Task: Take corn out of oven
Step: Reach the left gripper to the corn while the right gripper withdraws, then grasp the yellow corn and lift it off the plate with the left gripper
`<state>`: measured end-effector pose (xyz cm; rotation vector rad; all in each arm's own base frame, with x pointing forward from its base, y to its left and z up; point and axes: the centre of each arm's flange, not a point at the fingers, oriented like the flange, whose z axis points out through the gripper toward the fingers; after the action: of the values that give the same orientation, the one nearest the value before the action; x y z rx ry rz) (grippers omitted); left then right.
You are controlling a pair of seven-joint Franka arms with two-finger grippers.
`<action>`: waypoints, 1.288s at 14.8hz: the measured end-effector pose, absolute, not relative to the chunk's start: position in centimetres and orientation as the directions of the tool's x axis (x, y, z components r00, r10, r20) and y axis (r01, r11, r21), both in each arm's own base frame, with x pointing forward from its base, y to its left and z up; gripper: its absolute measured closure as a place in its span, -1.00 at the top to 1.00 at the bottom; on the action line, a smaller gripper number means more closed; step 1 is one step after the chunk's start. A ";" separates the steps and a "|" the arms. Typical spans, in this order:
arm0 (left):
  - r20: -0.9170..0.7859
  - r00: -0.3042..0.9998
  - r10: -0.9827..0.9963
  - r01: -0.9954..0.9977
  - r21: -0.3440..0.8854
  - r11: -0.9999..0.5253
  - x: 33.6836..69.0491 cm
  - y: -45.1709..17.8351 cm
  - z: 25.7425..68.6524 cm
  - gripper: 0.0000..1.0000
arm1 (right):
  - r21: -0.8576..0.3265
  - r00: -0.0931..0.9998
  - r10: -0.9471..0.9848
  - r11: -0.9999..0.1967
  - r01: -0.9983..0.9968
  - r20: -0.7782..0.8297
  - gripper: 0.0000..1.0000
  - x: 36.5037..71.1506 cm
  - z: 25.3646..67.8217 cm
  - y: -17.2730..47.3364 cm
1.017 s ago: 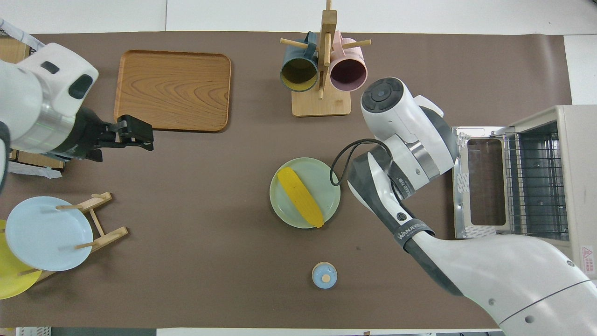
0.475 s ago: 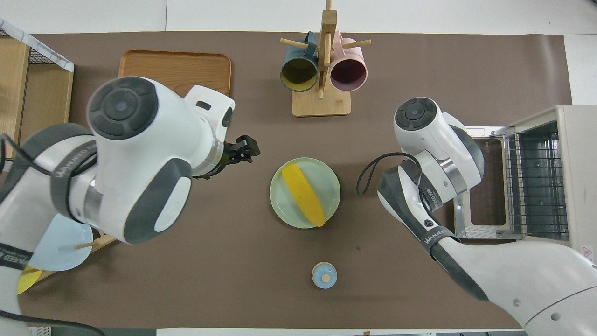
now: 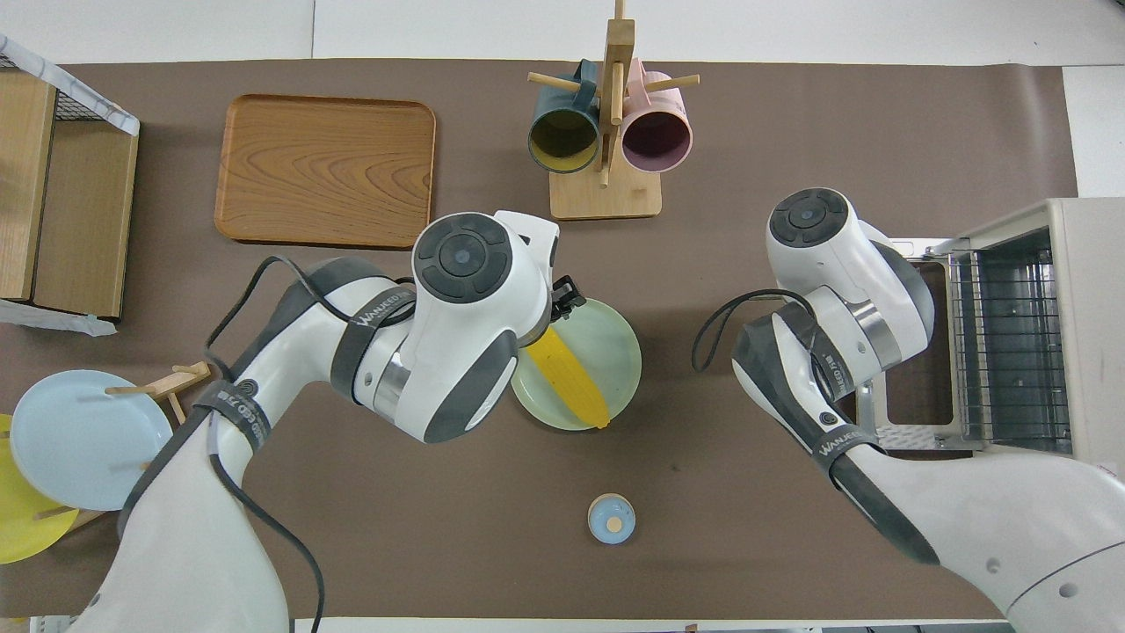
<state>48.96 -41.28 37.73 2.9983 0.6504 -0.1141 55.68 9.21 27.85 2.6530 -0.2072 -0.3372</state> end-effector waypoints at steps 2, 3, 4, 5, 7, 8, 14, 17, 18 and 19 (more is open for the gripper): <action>-0.104 0.906 0.411 0.415 0.027 -0.909 48.1 -42.7 35.0 1.00 | 0.459 0.958 -0.194 -0.885 -0.078 -0.212 -0.98 55.8 27.8 7.9; -0.110 0.901 0.419 0.423 0.014 -0.906 47.9 -43.0 34.0 1.00 | 0.460 0.958 -0.192 -0.885 -0.075 -0.213 -0.98 55.9 27.8 7.5; -0.114 0.891 0.439 0.442 0.006 -0.897 47.8 -43.2 33.4 1.00 | 0.461 0.959 -0.188 -0.884 -0.070 -0.213 -0.98 55.9 27.8 7.5; -0.114 0.877 0.467 0.470 0.002 -0.883 47.8 -43.3 32.9 1.00 | 0.465 0.960 -0.182 -0.883 -0.064 -0.213 -0.98 55.9 27.8 7.6; -0.108 0.856 0.506 0.510 0.013 -0.860 47.9 -43.3 32.6 1.00 | 0.466 0.961 -0.175 -0.883 -0.057 -0.215 -0.98 55.8 27.8 7.6; -0.103 0.852 0.514 0.519 0.024 -0.855 47.9 -43.4 32.5 1.00 | 0.463 0.962 -0.162 -0.885 -0.043 -0.220 -0.98 55.8 28.0 7.6; -0.094 0.851 0.517 0.523 0.044 -0.851 47.1 -43.5 31.1 0.92 | 0.438 0.977 -0.049 -0.898 0.048 -0.208 -0.98 55.7 39.6 4.3; -0.094 0.850 0.518 0.523 0.044 -0.851 47.1 -43.5 31.1 0.55 | 0.421 0.981 -0.031 -0.906 0.054 -0.192 -0.98 55.2 43.5 -0.2; -0.093 0.851 0.517 0.522 0.044 -0.852 47.1 -43.5 31.1 0.30 | 0.417 0.981 -0.022 -0.907 0.062 -0.194 -0.98 55.1 44.1 -1.4; -0.093 0.852 0.515 0.521 0.045 -0.853 47.1 -43.5 31.2 0.09 | 0.412 0.980 -0.012 -0.908 0.072 -0.198 -0.98 55.1 44.6 -2.5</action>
<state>47.12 -43.54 31.20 2.9568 0.8278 -0.1188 55.08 -2.50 44.58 2.6973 0.0425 -0.2731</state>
